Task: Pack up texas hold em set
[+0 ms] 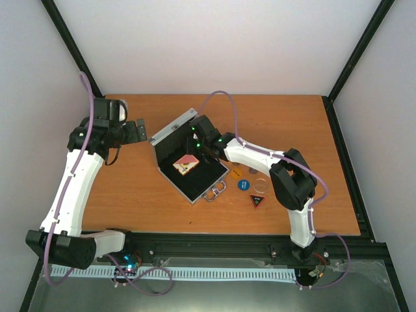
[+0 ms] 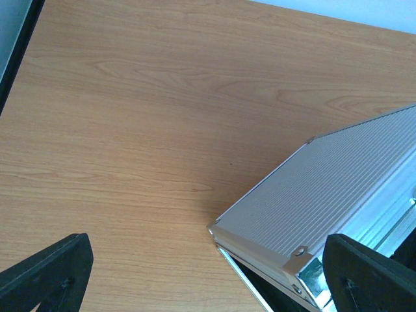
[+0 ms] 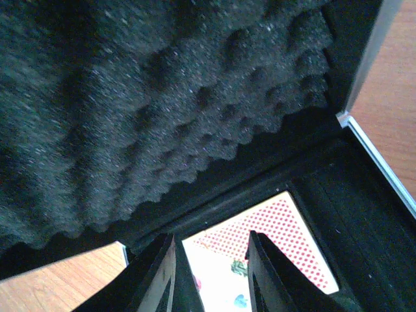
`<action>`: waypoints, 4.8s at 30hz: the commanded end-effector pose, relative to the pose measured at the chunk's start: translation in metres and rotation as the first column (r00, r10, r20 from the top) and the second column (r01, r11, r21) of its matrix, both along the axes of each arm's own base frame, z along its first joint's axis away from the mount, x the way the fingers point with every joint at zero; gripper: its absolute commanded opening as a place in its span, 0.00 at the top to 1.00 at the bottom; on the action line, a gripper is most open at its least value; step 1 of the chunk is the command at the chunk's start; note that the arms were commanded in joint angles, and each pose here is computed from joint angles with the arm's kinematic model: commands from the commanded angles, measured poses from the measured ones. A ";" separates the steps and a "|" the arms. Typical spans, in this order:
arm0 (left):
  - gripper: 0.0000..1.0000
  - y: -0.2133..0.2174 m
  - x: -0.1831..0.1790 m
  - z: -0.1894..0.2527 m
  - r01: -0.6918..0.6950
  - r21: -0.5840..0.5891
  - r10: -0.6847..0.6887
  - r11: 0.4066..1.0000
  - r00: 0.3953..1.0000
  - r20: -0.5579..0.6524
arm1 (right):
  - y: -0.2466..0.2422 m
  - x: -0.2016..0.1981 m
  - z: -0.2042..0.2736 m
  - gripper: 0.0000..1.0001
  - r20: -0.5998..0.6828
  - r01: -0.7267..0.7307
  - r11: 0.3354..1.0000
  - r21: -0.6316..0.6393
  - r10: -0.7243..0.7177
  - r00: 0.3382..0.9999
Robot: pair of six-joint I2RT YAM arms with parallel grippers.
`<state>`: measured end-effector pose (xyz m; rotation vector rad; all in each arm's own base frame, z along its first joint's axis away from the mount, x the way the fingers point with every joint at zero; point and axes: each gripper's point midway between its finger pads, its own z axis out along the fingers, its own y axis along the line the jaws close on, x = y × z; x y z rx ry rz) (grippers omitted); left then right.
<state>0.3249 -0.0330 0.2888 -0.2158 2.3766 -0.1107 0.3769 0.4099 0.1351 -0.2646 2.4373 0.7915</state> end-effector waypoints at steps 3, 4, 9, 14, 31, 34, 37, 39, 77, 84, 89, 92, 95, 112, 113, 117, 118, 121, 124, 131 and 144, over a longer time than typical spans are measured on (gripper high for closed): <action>0.00 -0.008 0.003 0.011 0.027 -0.027 -0.026 0.999 0.999 0.032 | -0.007 -0.011 0.018 0.67 0.028 -0.009 1.000 0.010 0.009 1.000; 0.00 -0.010 0.003 0.011 0.039 -0.038 -0.037 0.999 0.999 0.035 | -0.007 -0.011 0.019 0.67 0.029 -0.007 1.000 0.010 0.007 1.000; 0.00 -0.029 -0.006 0.017 0.132 -0.115 -0.123 0.985 0.989 0.081 | -0.007 -0.010 0.021 0.67 0.037 -0.012 1.000 -0.002 0.012 0.999; 0.00 -0.043 -0.007 0.008 0.208 -0.146 -0.198 0.967 0.977 0.083 | -0.003 -0.007 0.019 0.67 0.032 -0.023 1.000 -0.012 0.023 0.999; 0.00 -0.041 0.001 -0.050 0.182 -0.133 -0.190 0.974 0.980 -0.050 | 0.006 -0.003 0.019 0.67 0.024 -0.038 0.999 -0.008 0.039 0.999; 0.00 -0.038 0.005 -0.052 0.160 -0.126 -0.167 0.979 0.985 -0.047 | 0.005 -0.003 0.020 0.67 0.024 -0.038 0.999 -0.009 0.038 0.999; 0.00 -0.034 0.007 -0.052 0.138 -0.116 -0.144 0.984 0.989 -0.045 | 0.004 -0.004 0.020 0.67 0.023 -0.039 0.999 -0.011 0.039 0.999; 0.00 -0.032 0.007 -0.053 0.129 -0.107 -0.134 0.986 0.990 -0.046 | 0.003 -0.005 0.021 0.67 0.025 -0.040 0.999 -0.012 0.040 0.999; 0.00 -0.030 0.004 -0.043 0.128 -0.096 -0.132 0.987 0.991 -0.036 | 0.023 -0.050 -0.085 0.67 -0.189 -0.046 0.999 0.028 0.051 0.981; 0.00 -0.030 0.004 -0.042 0.127 -0.098 -0.131 0.987 0.991 -0.031 | 0.005 -0.047 -0.027 0.56 -0.077 -0.039 0.999 -0.005 0.039 0.996; 0.00 -0.029 0.005 -0.041 0.126 -0.095 -0.129 0.987 0.991 -0.029 | -0.023 -0.051 0.001 0.29 -0.036 0.007 0.997 -0.074 -0.009 0.999; 0.00 -0.030 0.006 -0.039 0.127 -0.097 -0.131 0.987 0.991 -0.028 | -0.046 -0.059 0.007 0.19 -0.043 0.037 0.989 -0.146 -0.044 0.998; 0.00 -0.030 0.007 -0.036 0.128 -0.097 -0.131 0.987 0.991 -0.022 | -0.073 -0.071 0.011 0.06 -0.051 0.067 0.973 -0.222 -0.081 0.995; 0.00 -0.046 0.006 -0.006 0.180 -0.184 -0.172 0.966 0.983 0.060 | -0.179 -0.140 -0.015 0.00 -0.178 0.151 0.881 -0.449 -0.254 0.951; 0.00 -0.046 0.006 -0.006 0.179 -0.183 -0.171 0.967 0.983 0.059 | -0.182 -0.142 -0.017 0.00 -0.183 0.154 0.875 -0.458 -0.263 0.947; 0.00 -0.043 0.005 0.000 0.167 -0.177 -0.157 0.970 0.985 0.069 | -0.198 -0.147 -0.019 0.00 -0.183 0.192 0.840 -0.508 -0.323 0.928; 0.00 -0.042 0.004 0.002 0.164 -0.174 -0.153 0.971 0.986 0.073 | -0.203 -0.148 -0.020 0.00 -0.185 0.204 0.831 -0.517 -0.342 0.921; 0.00 -0.040 0.002 0.011 0.154 -0.169 -0.140 0.974 0.986 0.093 | -0.221 -0.155 -0.028 0.00 -0.217 0.228 0.801 -0.553 -0.403 0.889; 0.00 -0.037 0.001 0.023 0.143 -0.167 -0.125 0.975 0.985 0.116 | -0.238 -0.164 -0.038 0.00 -0.264 0.256 0.784 -0.566 -0.466 0.845; 0.00 -0.039 0.000 0.034 0.146 -0.186 -0.120 0.972 0.983 0.141 | -0.267 -0.181 -0.051 0.00 -0.322 0.321 0.749 -0.579 -0.572 0.755; 0.00 -0.037 0.001 0.026 0.137 -0.173 -0.118 0.975 0.986 0.117 | -0.271 -0.164 -0.087 0.02 -0.382 0.334 0.745 -0.578 -0.608 0.696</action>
